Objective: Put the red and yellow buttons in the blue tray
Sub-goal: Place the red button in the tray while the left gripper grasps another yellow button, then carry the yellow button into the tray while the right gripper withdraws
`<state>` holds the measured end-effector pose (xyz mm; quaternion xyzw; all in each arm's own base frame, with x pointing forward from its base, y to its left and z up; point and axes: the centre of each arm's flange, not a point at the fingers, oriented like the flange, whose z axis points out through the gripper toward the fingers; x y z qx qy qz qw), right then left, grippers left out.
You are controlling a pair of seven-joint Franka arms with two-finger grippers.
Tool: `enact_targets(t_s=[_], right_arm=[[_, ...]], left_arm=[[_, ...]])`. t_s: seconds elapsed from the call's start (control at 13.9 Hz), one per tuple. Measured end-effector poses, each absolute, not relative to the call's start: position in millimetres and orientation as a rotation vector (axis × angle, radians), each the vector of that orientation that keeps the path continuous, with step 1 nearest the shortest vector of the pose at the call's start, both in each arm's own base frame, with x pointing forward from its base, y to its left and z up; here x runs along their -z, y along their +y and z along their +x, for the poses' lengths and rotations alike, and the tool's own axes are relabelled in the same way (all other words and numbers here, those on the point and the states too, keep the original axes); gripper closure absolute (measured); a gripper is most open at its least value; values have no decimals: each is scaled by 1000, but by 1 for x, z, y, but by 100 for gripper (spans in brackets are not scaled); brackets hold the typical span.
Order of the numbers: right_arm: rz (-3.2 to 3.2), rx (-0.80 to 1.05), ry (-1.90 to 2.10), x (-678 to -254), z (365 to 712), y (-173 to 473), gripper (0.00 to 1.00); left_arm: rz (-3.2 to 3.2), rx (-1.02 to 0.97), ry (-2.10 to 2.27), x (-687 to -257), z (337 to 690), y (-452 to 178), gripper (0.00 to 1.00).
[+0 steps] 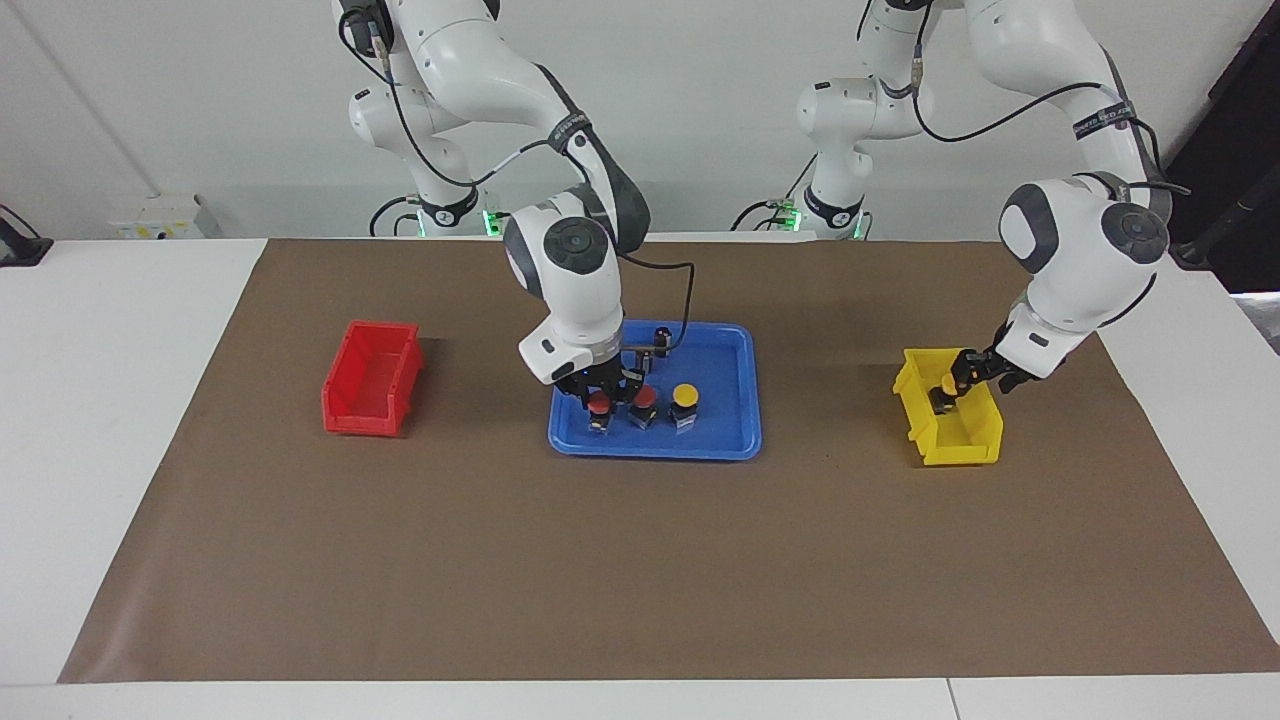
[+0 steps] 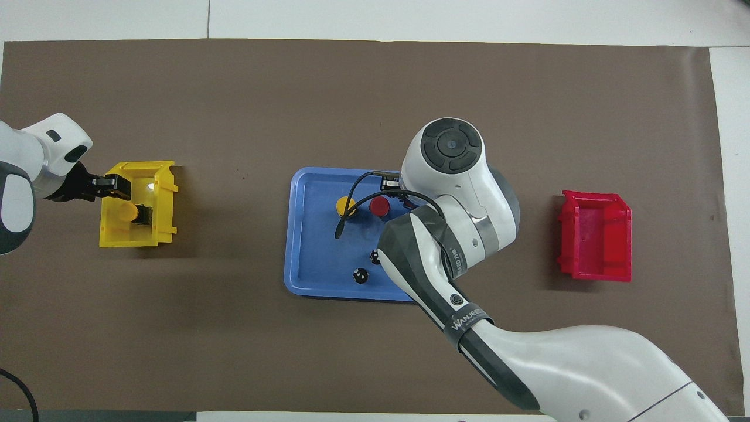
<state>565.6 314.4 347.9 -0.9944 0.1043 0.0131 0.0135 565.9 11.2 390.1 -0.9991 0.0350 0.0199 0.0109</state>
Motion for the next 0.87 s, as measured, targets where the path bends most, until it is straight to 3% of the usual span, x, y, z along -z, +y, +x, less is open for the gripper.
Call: enact_targets(t_s=[0.22,0.29,0.58,0.65,0.79,0.87], right_arm=[[-3102,-49,329,-342,563,311,57],[-3102,-49,332,-342,563,310,51],[-3134,5,317,-349,569,301,7],[-3132,32,326,-359,575,295,0],[-3117,79,389,-394,591,265,0],[-3109,94,420,-414,597,246,0]], left_arm=[[-3119,-73,126,-381,555,5,29],[-3120,-76,128,-378,551,5,29],[-3121,-62,137,-372,544,2,29],[-3121,-51,139,-369,543,1,29],[-3121,-40,140,-361,540,1,29],[-3122,-38,131,-359,539,1,37]])
